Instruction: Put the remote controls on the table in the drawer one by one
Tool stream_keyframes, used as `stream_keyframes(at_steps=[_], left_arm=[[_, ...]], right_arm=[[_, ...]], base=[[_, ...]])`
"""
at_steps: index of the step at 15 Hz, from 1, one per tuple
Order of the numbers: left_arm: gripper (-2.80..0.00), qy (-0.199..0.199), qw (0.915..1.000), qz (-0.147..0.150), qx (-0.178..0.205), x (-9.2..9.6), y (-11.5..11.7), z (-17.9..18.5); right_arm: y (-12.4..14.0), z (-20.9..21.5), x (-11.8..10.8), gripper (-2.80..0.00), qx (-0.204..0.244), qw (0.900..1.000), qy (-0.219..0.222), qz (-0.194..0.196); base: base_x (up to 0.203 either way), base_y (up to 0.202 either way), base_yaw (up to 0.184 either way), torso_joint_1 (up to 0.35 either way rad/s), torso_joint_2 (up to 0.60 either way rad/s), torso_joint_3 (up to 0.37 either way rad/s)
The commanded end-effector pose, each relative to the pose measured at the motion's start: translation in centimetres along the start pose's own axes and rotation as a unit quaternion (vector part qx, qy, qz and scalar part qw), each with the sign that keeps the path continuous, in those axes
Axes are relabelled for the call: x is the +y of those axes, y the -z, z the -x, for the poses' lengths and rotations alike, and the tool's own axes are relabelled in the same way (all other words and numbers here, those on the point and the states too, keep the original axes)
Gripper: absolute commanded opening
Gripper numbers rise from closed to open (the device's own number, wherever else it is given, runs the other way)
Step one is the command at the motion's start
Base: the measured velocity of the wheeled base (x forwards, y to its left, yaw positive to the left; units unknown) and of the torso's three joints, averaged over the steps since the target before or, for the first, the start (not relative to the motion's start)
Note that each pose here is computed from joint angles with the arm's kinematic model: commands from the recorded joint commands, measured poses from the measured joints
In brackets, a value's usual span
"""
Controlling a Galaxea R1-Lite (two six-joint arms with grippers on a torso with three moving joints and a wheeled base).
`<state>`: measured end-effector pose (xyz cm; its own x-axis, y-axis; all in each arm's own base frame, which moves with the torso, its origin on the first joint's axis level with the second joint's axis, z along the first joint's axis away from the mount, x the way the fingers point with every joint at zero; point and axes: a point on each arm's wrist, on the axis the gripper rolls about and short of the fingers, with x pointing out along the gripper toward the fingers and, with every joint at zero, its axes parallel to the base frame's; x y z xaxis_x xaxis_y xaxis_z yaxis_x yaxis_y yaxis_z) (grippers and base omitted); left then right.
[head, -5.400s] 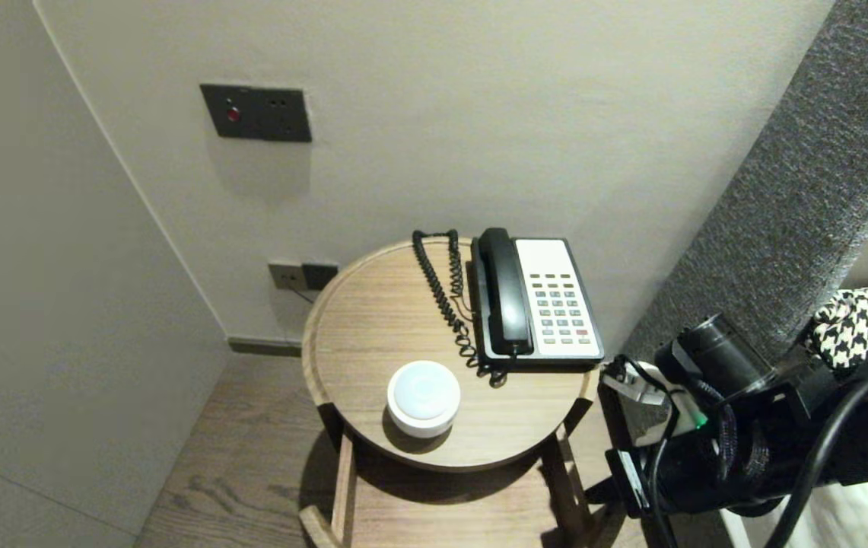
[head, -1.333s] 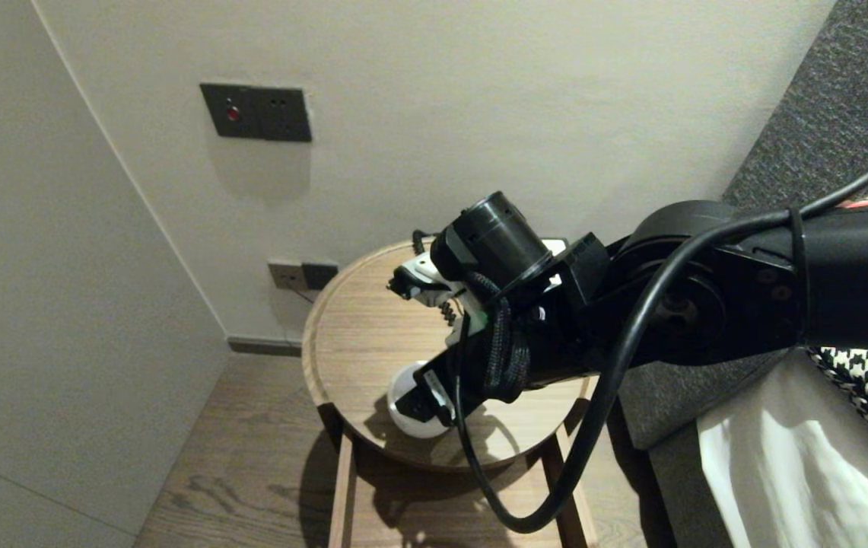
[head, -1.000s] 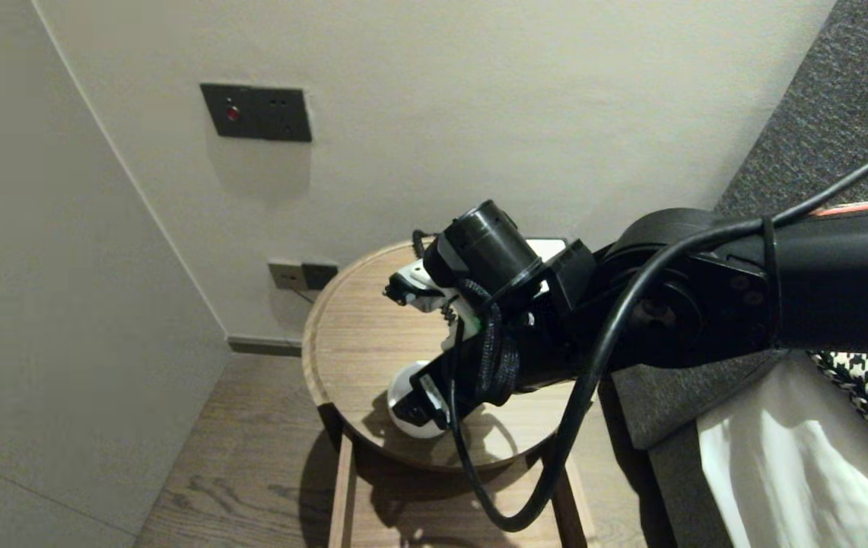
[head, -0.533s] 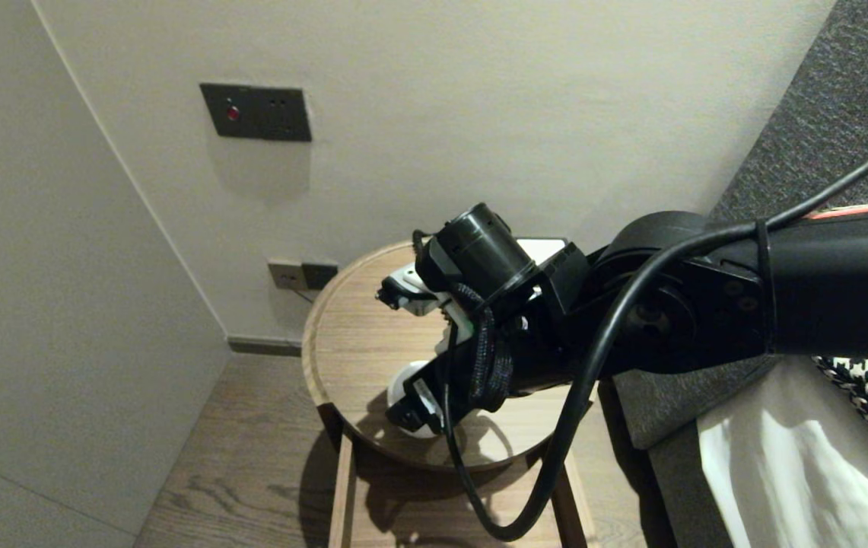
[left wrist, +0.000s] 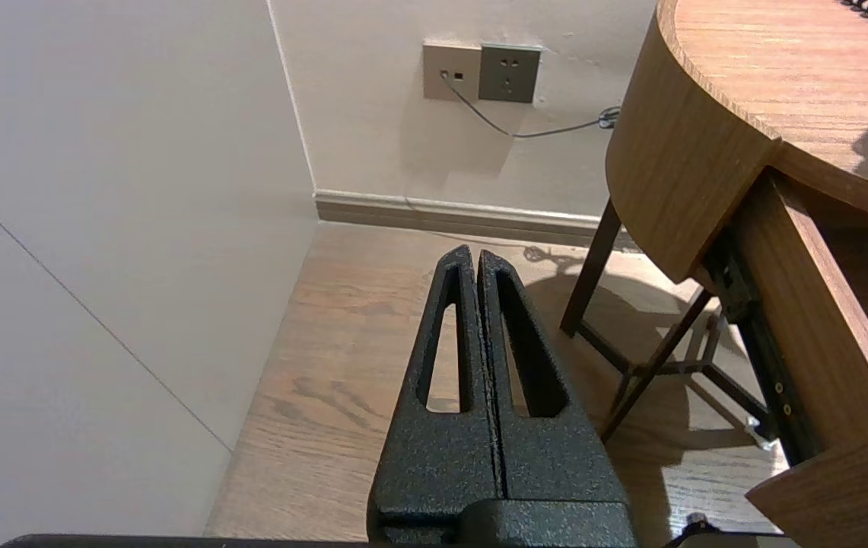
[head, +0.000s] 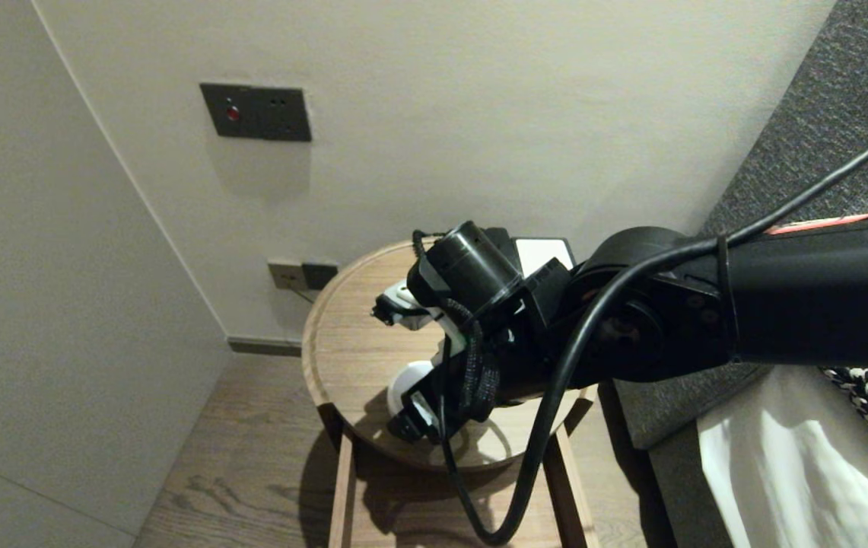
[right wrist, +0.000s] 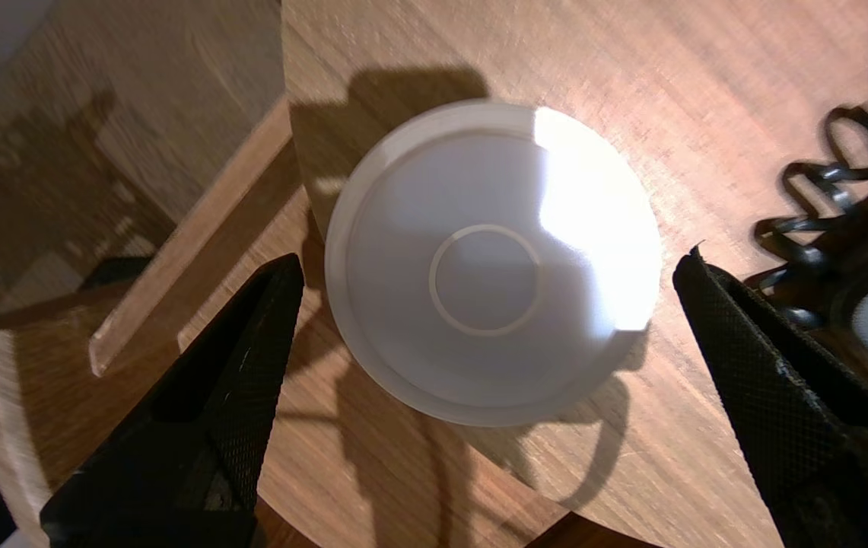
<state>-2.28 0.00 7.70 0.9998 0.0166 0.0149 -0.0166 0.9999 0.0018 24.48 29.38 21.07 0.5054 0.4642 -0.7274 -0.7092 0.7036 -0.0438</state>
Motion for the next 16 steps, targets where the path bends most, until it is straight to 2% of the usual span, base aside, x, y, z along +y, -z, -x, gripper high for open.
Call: stream_keyframes(at_steps=[1, 16], left_arm=[[-2.80, 0.000, 1.0000, 0.000, -0.001, 0.0, 0.0, 0.0], [-2.80, 0.000, 1.0000, 0.000, -0.001, 0.0, 0.0, 0.0]], right_arm=[[0.2, -0.7, 0.1, 0.00, 0.008, 1.000, 0.000, 0.002], [0.2, -2.6, 0.3, 0.00, 0.021, 1.000, 0.001, 0.002]], base=[[0.000, 0.000, 0.000, 0.000, 0.00, 0.000], [0.000, 0.000, 0.000, 0.000, 0.00, 0.000]])
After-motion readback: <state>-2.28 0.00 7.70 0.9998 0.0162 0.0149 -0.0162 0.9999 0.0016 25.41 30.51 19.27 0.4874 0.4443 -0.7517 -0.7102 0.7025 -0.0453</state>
